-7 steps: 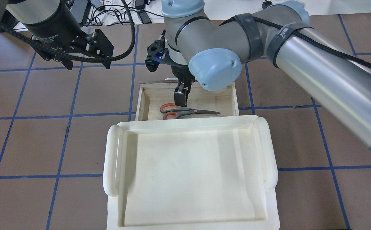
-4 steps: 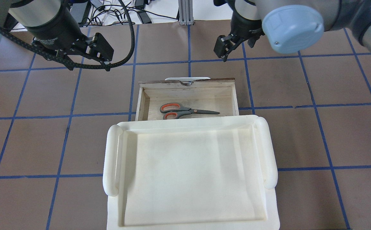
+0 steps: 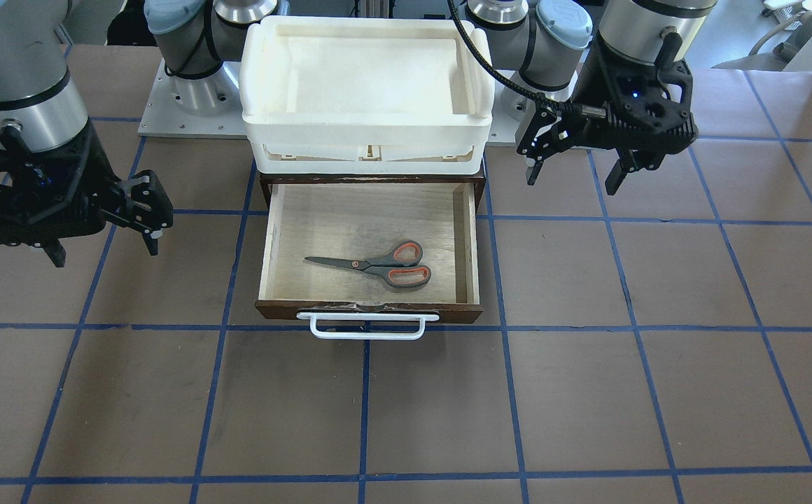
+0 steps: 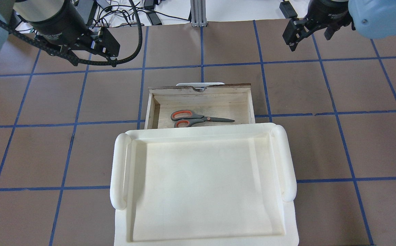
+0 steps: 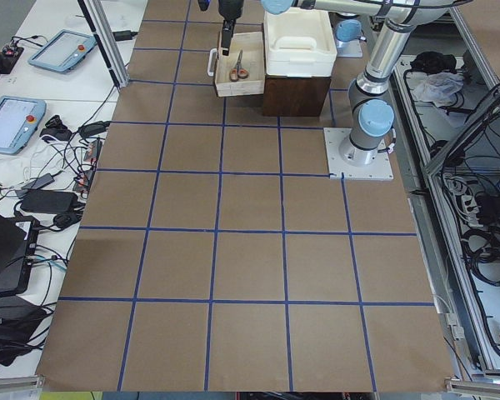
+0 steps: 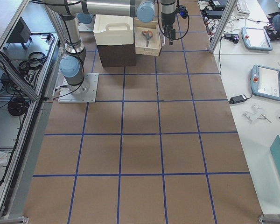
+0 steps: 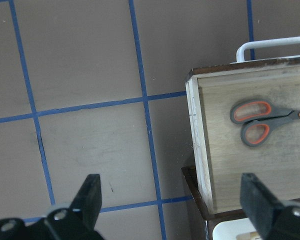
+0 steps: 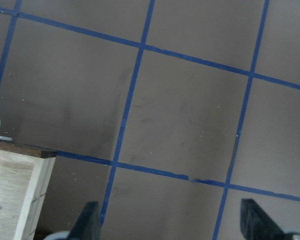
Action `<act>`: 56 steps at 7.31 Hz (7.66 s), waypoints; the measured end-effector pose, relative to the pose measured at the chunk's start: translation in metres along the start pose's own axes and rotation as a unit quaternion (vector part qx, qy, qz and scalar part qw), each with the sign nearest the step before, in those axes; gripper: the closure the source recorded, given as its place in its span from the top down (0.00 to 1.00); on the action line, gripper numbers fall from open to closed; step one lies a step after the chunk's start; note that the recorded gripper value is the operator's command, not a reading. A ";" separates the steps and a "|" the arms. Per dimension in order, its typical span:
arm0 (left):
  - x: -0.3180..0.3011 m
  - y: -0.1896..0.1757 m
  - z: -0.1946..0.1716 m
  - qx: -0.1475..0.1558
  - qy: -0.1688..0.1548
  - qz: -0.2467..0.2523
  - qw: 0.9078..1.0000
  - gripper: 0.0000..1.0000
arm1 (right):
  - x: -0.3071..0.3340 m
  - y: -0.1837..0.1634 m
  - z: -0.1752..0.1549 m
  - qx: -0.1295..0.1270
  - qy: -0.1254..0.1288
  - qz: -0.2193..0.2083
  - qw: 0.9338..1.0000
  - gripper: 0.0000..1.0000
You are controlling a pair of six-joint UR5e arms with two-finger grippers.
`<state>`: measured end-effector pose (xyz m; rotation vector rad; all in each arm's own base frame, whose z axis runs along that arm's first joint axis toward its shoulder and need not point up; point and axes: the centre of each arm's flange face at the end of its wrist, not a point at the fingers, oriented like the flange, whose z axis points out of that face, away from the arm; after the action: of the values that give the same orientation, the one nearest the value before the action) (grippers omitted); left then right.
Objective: Put scissors in drawer and close it
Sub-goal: 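Open the right gripper and lift it away from the drawer, then move the left gripper over the white drawer handle, then push the drawer front with the left gripper toward the robot's far side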
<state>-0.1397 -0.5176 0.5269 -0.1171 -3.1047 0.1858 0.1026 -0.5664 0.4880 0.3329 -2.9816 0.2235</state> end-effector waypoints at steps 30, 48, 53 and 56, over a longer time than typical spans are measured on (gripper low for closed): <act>0.166 -0.108 0.254 -0.109 0.015 0.033 0.993 1.00 | -0.015 0.057 -0.035 0.009 -0.011 0.104 0.994 1.00; 0.150 -0.041 0.218 -0.181 0.003 0.021 0.983 1.00 | -0.029 0.069 -0.034 -0.017 -0.076 0.106 0.991 1.00; 0.147 -0.024 0.216 -0.208 -0.004 0.019 0.978 1.00 | -0.028 0.070 -0.034 -0.018 -0.072 0.107 0.991 1.00; 0.146 -0.017 0.215 -0.212 -0.006 0.019 0.977 1.00 | -0.029 0.072 -0.033 -0.026 -0.073 0.108 0.991 1.00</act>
<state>-0.2939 -0.5482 0.3192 -0.1829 -3.1001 -0.4806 0.1183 -0.4861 0.5062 0.0185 -3.1604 0.1480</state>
